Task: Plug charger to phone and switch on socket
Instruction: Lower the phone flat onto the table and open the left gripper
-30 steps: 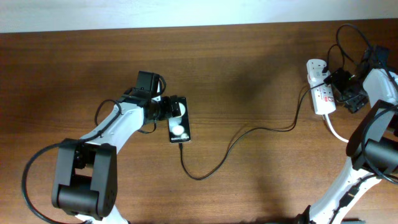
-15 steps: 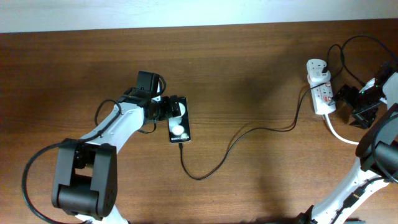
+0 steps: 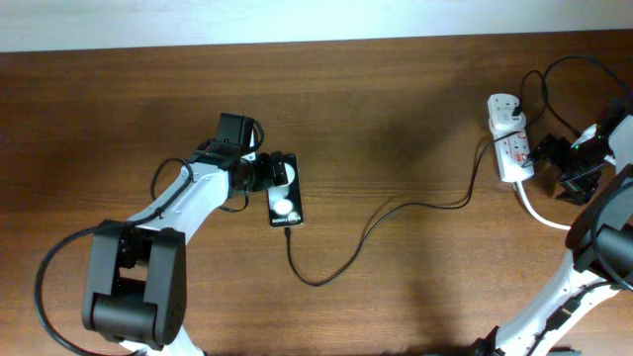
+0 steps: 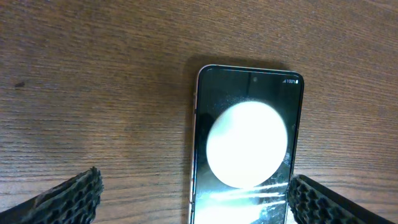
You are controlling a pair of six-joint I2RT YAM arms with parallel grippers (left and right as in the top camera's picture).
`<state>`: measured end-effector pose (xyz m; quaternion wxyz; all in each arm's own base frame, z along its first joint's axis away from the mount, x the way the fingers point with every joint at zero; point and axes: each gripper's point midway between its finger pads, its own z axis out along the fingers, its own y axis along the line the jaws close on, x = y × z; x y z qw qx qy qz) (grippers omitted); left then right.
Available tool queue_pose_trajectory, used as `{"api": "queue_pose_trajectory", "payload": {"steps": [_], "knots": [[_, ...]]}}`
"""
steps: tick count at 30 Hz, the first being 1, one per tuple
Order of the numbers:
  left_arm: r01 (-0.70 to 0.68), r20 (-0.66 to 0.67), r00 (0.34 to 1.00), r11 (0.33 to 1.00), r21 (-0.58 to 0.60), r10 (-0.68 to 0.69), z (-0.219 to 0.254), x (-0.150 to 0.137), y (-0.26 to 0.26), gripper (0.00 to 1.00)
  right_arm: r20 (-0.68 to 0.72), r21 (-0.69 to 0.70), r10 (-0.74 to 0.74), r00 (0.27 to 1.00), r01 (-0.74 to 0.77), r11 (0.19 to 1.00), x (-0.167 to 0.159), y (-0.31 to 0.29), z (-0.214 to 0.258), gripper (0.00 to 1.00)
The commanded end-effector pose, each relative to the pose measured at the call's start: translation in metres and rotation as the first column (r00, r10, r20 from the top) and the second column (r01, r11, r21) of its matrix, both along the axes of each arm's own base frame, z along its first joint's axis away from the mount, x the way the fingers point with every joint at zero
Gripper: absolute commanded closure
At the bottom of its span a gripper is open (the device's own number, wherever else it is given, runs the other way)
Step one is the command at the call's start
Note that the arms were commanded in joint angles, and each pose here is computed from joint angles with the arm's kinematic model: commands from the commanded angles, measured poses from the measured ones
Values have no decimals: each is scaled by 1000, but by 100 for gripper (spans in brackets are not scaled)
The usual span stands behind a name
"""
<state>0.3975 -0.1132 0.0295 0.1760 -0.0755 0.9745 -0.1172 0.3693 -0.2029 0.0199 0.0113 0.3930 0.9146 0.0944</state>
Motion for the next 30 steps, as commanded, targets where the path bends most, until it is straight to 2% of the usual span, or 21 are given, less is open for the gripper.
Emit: {"api": "queue_pose_trajectory", "payload": {"steps": [1, 8, 12, 15, 21, 25, 30], "knots": [[1, 1, 1000, 1000, 13, -1, -1, 0, 3, 1, 5, 11, 16, 1000, -16, 1000, 5, 3, -3, 1], [1, 12, 1000, 1000, 10, -1, 4, 1, 3, 1, 5, 11, 16, 1000, -16, 1000, 5, 3, -3, 1], [37, 141, 989, 999, -7, -36, 55, 3, -14, 1, 5, 11, 16, 1000, -16, 1000, 5, 3, -3, 1], [9, 204, 979, 999, 32, -16, 77, 6, -5, 1, 6, 11, 16, 1000, -16, 1000, 5, 3, -3, 1], [10, 205, 979, 999, 30, -16, 35, -10, -1, 1, 5, 11, 16, 1000, -16, 1000, 5, 3, -3, 1], [25, 183, 983, 999, 37, -31, 1, -38, 1, 1, 5, 11, 16, 1000, -16, 1000, 5, 3, -3, 1], [14, 211, 977, 999, 47, -23, 10, -47, 8, 1, 5, 11, 16, 1000, -16, 1000, 5, 3, -3, 1]]}}
